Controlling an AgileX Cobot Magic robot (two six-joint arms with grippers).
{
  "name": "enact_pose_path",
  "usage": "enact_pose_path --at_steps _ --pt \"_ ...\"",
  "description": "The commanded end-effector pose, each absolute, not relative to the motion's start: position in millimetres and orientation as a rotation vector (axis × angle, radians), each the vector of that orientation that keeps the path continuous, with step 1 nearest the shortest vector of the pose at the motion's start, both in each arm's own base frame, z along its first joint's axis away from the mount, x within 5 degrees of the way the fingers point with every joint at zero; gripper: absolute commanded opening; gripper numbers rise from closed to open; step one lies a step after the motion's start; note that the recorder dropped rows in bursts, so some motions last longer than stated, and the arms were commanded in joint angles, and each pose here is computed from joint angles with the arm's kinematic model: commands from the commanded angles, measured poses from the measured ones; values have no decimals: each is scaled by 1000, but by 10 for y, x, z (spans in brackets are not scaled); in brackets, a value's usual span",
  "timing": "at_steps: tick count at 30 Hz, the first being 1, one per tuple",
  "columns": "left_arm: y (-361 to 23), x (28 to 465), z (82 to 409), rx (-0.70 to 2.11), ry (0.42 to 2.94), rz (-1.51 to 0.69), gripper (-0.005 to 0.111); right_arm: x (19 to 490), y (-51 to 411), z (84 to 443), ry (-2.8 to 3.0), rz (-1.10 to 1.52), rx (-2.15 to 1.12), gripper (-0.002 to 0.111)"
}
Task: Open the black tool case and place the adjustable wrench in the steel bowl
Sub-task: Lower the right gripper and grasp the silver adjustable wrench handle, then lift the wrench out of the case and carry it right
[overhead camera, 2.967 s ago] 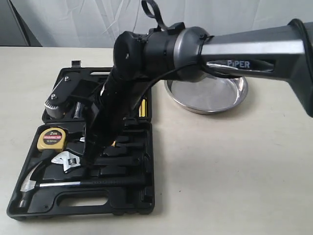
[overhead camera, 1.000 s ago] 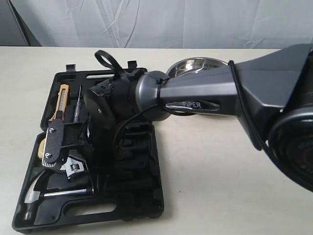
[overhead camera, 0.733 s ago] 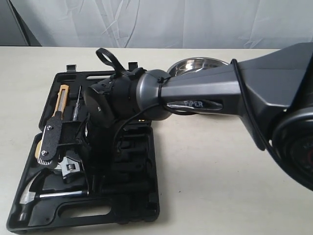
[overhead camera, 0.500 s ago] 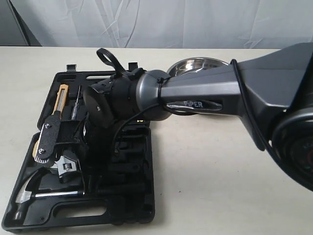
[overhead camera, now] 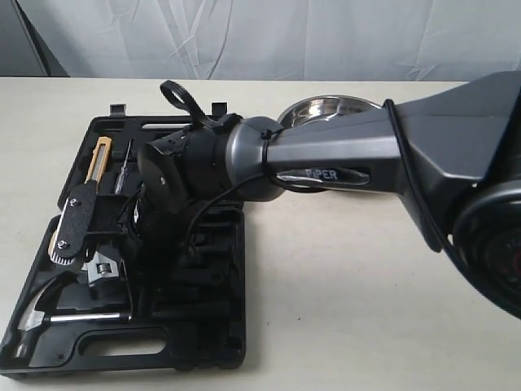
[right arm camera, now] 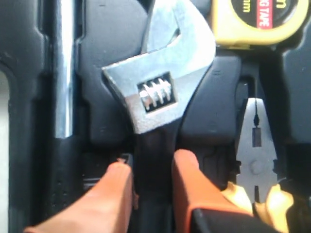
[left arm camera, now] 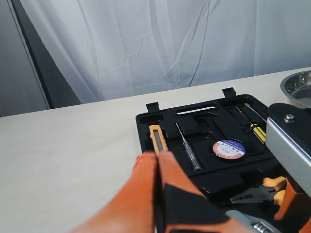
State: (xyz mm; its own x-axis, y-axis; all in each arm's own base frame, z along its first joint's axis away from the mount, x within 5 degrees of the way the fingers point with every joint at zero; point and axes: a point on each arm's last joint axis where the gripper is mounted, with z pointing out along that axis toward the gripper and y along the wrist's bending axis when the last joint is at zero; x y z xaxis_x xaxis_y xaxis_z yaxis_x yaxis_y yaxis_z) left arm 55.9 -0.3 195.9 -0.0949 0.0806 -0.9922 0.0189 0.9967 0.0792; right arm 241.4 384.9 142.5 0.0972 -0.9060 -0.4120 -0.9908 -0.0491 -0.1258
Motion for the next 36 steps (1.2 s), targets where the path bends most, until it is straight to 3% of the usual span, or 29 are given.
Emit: enact_pose_path --at_steps 1,11,15,29,36 --pt "-4 561 1968 75 1662 49 0 2439 3868 1700 1801 325 -1927 0" --pt "-4 561 1968 75 1662 49 0 2460 3791 2048 1730 235 -1888 0" --pt "-4 561 1968 75 1662 49 0 2699 3630 2128 1791 93 -1762 -1" --pt "-4 561 1968 75 1662 49 0 4189 1899 2198 2200 -50 -954 -1" --pt "-4 561 1968 75 1662 49 0 4504 1431 1860 2250 -93 -825 -1"
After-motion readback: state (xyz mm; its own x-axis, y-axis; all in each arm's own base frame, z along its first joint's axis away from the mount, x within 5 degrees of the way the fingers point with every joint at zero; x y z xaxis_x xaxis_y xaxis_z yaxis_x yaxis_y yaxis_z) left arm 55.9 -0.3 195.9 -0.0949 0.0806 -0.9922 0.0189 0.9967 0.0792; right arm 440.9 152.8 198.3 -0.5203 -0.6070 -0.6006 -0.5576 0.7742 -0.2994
